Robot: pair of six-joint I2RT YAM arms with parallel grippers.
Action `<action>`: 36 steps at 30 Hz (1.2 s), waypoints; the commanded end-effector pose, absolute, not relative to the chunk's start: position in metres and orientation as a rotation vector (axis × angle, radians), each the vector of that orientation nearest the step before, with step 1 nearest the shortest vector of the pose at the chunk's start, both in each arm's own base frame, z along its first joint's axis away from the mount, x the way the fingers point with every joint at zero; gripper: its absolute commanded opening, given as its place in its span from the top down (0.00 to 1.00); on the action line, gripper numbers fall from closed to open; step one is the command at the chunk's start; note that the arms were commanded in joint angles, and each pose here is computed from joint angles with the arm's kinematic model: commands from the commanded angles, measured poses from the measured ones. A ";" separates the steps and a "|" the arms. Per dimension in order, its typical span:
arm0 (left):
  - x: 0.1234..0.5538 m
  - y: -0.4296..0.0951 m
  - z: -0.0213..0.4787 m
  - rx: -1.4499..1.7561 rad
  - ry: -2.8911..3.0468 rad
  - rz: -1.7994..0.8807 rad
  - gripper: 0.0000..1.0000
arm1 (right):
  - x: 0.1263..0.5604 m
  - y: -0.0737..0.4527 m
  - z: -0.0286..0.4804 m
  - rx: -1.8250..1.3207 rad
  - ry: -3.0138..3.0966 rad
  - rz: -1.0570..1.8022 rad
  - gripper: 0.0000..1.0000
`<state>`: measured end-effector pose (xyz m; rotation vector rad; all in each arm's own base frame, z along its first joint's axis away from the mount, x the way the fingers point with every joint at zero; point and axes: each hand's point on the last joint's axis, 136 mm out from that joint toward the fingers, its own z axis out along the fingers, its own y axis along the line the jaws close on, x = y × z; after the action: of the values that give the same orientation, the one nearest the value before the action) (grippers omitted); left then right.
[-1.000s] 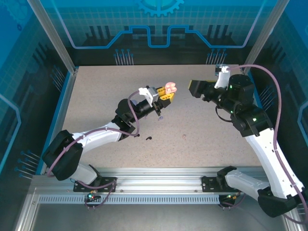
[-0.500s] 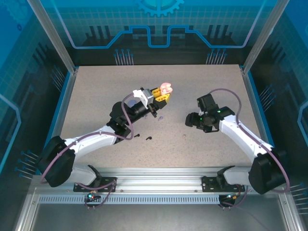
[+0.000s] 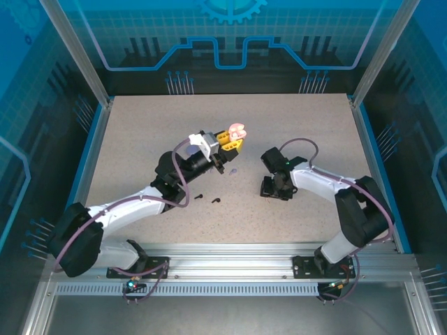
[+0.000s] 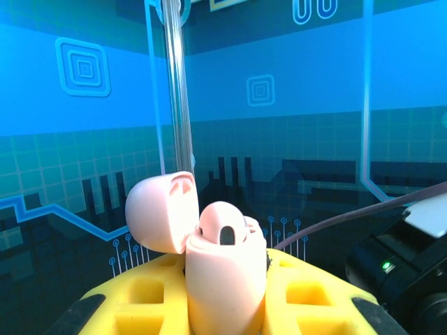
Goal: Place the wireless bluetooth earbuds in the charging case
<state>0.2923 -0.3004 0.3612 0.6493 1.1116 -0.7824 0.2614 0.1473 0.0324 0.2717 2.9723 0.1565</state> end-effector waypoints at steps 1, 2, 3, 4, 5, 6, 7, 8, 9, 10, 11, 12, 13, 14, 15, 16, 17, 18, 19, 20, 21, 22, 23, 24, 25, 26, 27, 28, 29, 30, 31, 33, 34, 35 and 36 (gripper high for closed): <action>0.285 -0.293 0.374 0.643 1.063 -0.748 1.00 | 0.272 0.155 0.033 0.276 2.948 0.124 0.54; 0.284 -0.292 0.374 0.643 1.063 -0.747 1.00 | 0.273 0.156 0.031 0.274 2.952 0.115 0.55; 0.284 -0.292 0.374 0.644 1.061 -0.747 1.00 | 0.273 0.157 0.029 0.272 2.955 0.108 0.56; 0.284 -0.292 0.374 0.645 1.061 -0.746 1.00 | 0.274 0.158 0.027 0.270 2.959 0.104 0.57; 0.283 -0.292 0.374 0.644 1.062 -0.745 1.00 | 0.275 0.160 0.025 0.268 2.963 0.099 0.58; 0.283 -0.292 0.373 0.644 1.062 -0.744 1.00 | 0.275 0.161 0.024 0.267 2.966 0.094 0.59; 0.283 -0.291 0.374 0.644 1.061 -0.741 1.00 | 0.276 0.161 0.023 0.262 2.969 0.086 0.60; 0.283 -0.291 0.373 0.643 1.062 -0.740 1.00 | 0.276 0.162 0.023 0.260 2.971 0.079 0.60; 0.283 -0.291 0.373 0.644 1.062 -0.740 1.00 | 0.276 0.162 0.022 0.257 2.973 0.068 0.60; 0.283 -0.291 0.373 0.644 1.060 -0.739 1.00 | 0.275 0.162 0.022 0.253 2.974 0.058 0.61; 0.283 -0.291 0.373 0.646 1.061 -0.740 1.00 | 0.275 0.162 0.022 0.251 2.975 0.053 0.62; 0.283 -0.291 0.372 0.645 1.063 -0.740 1.00 | 0.275 0.162 0.021 0.251 2.977 0.049 0.62; 0.283 -0.291 0.373 0.645 1.061 -0.740 1.00 | 0.275 0.162 0.020 0.250 2.978 0.045 0.63; 0.283 -0.291 0.372 0.646 1.063 -0.740 1.00 | 0.275 0.161 0.020 0.251 2.977 0.042 0.64; 0.283 -0.291 0.372 0.646 1.063 -0.740 1.00 | 0.274 0.161 0.018 0.252 2.981 0.036 0.64; 0.283 -0.291 0.373 0.646 1.061 -0.739 1.00 | 0.273 0.161 0.018 0.251 2.984 0.036 0.65; 0.283 -0.292 0.372 0.646 1.062 -0.739 1.00 | 0.273 0.160 0.017 0.252 2.986 0.034 0.65; 0.283 -0.292 0.372 0.645 1.061 -0.740 1.00 | 0.273 0.160 0.016 0.253 2.987 0.031 0.65; 0.284 -0.292 0.372 0.645 1.063 -0.739 1.00 | 0.271 0.160 0.016 0.251 2.990 0.032 0.65; 0.284 -0.292 0.372 0.644 1.062 -0.739 1.00 | 0.271 0.160 0.016 0.251 2.990 0.031 0.65; 0.284 -0.292 0.373 0.644 1.061 -0.740 1.00 | 0.270 0.159 0.015 0.254 2.992 0.029 0.65; 0.285 -0.291 0.372 0.645 1.062 -0.738 1.00 | 0.269 0.159 0.015 0.252 2.992 0.030 0.65; 0.284 -0.292 0.372 0.646 1.061 -0.740 1.00 | 0.268 0.159 0.015 0.252 2.991 0.031 0.65; 0.284 -0.292 0.372 0.646 1.062 -0.741 1.00 | 0.267 0.159 0.015 0.250 2.990 0.032 0.65; 0.284 -0.292 0.372 0.646 1.062 -0.740 1.00 | 0.266 0.159 0.015 0.249 2.991 0.034 0.66; 0.285 -0.292 0.371 0.646 1.064 -0.740 1.00 | 0.265 0.159 0.015 0.247 2.992 0.033 0.66; 0.285 -0.292 0.371 0.646 1.064 -0.740 1.00 | 0.264 0.158 0.014 0.246 2.992 0.032 0.67; 0.285 -0.293 0.371 0.646 1.064 -0.740 1.00 | 0.263 0.158 0.014 0.245 2.994 0.031 0.68; 0.284 -0.293 0.371 0.646 1.063 -0.741 1.00 | 0.263 0.158 0.013 0.242 2.995 0.030 0.68; 0.285 -0.293 0.371 0.646 1.063 -0.740 1.00 | 0.262 0.157 0.013 0.240 2.996 0.026 0.68; 0.285 -0.292 0.372 0.645 1.063 -0.742 1.00 | 0.262 0.157 0.013 0.238 2.998 0.024 0.68; 0.285 -0.293 0.372 0.645 1.063 -0.742 1.00 | 0.261 0.157 0.011 0.232 3.002 0.018 0.69; 0.285 -0.292 0.372 0.645 1.064 -0.741 1.00 | 0.260 0.156 0.011 0.232 3.001 0.012 0.69; 0.285 -0.293 0.372 0.645 1.065 -0.742 1.00 | 0.260 0.156 0.010 0.232 3.004 0.009 0.69; 0.285 -0.293 0.372 0.644 1.064 -0.742 1.00 | 0.259 0.155 0.009 0.228 3.004 0.003 0.69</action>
<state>0.2891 -0.2970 0.3627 0.6564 1.1043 -0.7634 0.2676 0.1593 0.0138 0.2292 2.9914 0.0493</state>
